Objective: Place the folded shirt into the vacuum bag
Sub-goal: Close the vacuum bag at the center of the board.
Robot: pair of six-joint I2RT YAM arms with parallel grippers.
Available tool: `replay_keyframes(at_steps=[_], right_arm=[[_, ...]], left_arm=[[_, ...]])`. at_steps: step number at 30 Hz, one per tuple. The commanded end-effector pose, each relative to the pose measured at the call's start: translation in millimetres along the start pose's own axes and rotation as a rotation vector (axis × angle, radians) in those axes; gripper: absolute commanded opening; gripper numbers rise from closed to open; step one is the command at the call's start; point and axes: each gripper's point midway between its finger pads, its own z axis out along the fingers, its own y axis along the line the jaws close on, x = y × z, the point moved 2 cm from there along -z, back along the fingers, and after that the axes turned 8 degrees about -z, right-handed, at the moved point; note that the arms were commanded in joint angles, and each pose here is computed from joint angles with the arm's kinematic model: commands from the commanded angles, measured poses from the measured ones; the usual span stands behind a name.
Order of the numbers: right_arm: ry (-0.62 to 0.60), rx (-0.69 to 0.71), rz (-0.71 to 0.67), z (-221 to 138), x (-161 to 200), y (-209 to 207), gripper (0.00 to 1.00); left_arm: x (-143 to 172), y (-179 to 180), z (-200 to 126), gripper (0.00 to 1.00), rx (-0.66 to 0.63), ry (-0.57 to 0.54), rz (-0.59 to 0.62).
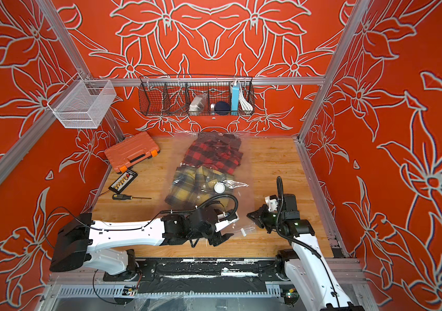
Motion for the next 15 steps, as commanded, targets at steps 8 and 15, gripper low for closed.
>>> replay_keyframes(at_steps=[8, 15], right_arm=[[-0.040, -0.104, 0.094, -11.6, -10.6, 33.1, 0.00], [-0.038, -0.127, 0.097, -13.8, -12.7, 41.2, 0.00]], left_arm=[[3.1, -9.0, 23.2, 0.74, -0.129, 0.029, 0.213], [10.0, -6.4, 51.2, 0.66, -0.265, 0.041, 0.350]])
